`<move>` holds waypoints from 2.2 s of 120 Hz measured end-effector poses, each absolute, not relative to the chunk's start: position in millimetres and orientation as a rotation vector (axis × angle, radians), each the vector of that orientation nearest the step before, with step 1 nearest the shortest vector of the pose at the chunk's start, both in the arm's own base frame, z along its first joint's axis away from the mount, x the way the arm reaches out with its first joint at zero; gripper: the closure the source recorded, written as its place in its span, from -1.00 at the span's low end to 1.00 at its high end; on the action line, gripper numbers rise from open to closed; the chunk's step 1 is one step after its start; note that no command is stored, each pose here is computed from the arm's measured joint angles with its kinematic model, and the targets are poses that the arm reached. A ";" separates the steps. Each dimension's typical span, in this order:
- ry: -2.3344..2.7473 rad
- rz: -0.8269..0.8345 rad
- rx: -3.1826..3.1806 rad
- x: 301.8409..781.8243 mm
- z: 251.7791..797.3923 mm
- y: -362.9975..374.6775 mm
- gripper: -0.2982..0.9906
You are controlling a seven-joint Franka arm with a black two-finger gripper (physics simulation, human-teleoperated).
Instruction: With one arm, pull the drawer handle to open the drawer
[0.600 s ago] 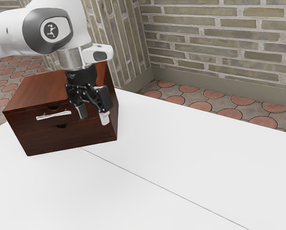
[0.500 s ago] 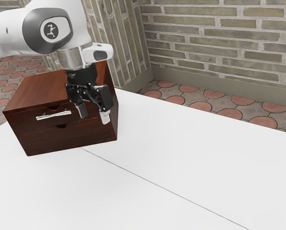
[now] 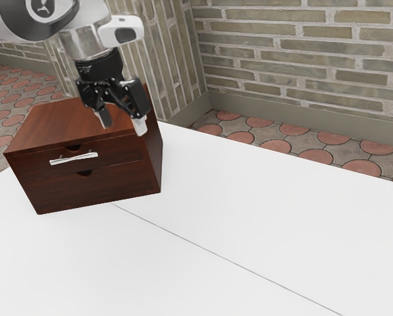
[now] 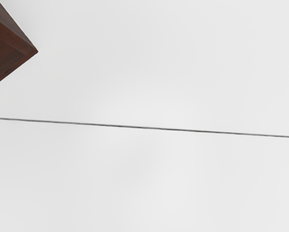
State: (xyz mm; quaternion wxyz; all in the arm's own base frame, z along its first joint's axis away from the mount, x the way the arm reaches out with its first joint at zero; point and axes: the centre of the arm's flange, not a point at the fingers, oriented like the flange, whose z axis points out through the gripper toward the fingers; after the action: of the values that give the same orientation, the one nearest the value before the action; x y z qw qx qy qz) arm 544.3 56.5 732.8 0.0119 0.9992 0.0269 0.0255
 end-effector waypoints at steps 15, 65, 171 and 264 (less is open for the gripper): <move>0.119 -0.004 3.120 561.8 687.0 67.7 -0.54; -0.167 -0.100 3.192 550.2 644.8 182.3 -0.54; -1.226 0.068 2.982 598.5 609.0 243.0 -0.54; -1.388 0.026 3.016 510.0 614.6 251.8 -0.54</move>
State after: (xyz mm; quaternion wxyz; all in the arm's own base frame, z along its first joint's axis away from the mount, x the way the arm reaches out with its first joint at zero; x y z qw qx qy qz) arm 510.0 251.8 614.6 -0.0890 0.9047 -0.4165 0.0079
